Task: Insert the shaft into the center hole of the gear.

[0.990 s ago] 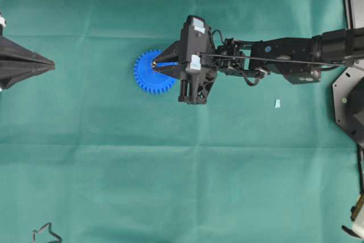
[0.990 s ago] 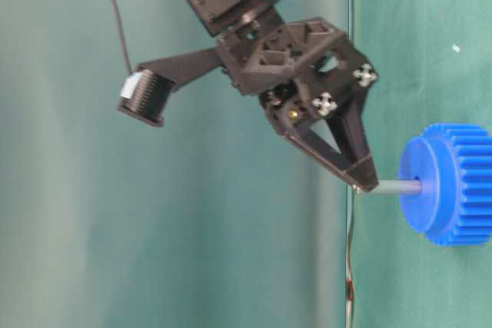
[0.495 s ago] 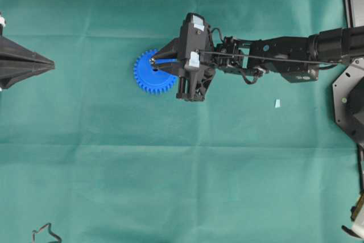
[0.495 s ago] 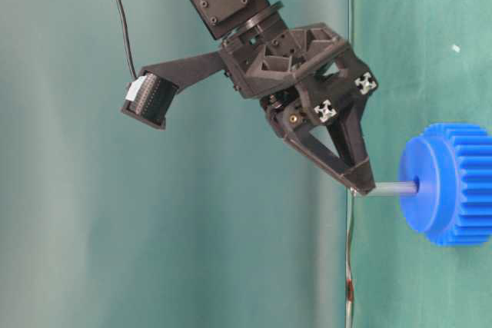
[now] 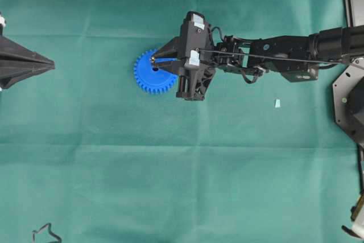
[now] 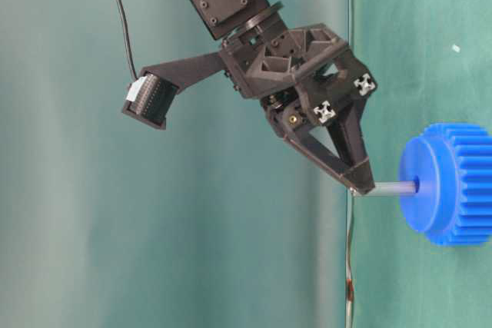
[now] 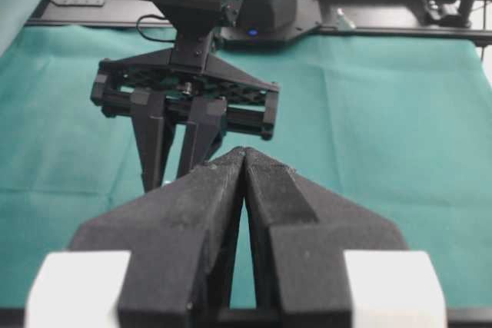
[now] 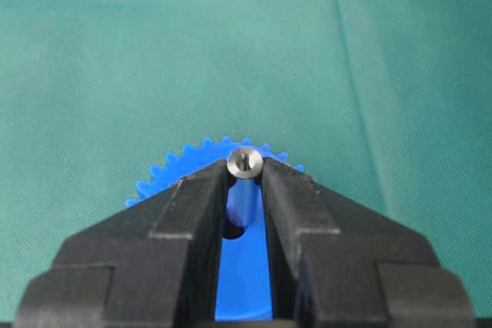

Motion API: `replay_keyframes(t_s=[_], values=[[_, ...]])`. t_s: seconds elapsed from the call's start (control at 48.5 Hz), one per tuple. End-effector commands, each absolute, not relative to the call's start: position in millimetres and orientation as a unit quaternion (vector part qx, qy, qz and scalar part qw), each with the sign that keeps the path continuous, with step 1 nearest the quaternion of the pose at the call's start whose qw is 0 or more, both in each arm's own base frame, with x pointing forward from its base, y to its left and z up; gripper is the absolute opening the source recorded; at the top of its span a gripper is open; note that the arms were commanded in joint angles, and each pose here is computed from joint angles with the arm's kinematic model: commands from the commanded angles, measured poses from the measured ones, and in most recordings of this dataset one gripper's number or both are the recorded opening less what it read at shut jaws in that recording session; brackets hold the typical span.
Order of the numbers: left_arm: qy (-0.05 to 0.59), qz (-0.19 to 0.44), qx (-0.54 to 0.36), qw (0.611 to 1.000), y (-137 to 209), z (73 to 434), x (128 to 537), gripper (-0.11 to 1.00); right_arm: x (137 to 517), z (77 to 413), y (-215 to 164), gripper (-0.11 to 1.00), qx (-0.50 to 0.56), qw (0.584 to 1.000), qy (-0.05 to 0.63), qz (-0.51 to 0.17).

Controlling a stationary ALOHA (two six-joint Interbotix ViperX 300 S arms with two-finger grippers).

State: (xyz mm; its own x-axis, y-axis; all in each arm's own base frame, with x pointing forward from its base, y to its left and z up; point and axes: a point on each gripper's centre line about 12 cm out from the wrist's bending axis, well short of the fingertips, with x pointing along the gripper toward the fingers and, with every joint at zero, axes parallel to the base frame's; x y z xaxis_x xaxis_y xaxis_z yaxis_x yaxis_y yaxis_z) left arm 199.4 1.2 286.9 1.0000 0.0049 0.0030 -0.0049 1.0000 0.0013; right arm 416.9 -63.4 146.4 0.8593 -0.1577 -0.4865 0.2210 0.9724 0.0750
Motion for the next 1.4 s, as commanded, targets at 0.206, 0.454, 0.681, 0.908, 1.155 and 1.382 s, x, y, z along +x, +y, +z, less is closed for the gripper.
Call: replay_keyframes(t_s=[0.206,0.454,0.681,0.908,1.155,1.382], values=[[-0.012,0.004,0.003,1.000,1.8,296.0,202.1,0.00,413.6,176.2,-62.4,0.17,0.066,0.970,0.213,-0.098],[-0.014,0.004,0.002,1.000,1.7,296.4,202.1,0.00,403.8,185.1,-61.2,0.17,0.066,0.972,0.202,-0.098],[-0.013,0.004,0.003,1.000,1.7,295.7,202.0,0.00,409.2,176.2,-59.2,0.17,0.066,0.972,0.202,-0.096],[-0.012,0.004,0.003,1.000,1.7,295.6,202.0,0.00,420.6,160.6,-60.3,0.17,0.066,0.970,0.212,-0.097],[-0.012,0.004,0.003,1.000,1.8,296.0,202.1,0.00,421.2,157.9,-60.4,0.17,0.066,0.969,0.215,-0.098],[-0.012,0.004,0.003,1.000,1.8,296.0,202.1,0.00,420.8,169.3,-60.5,0.17,0.064,0.973,0.199,-0.097]])
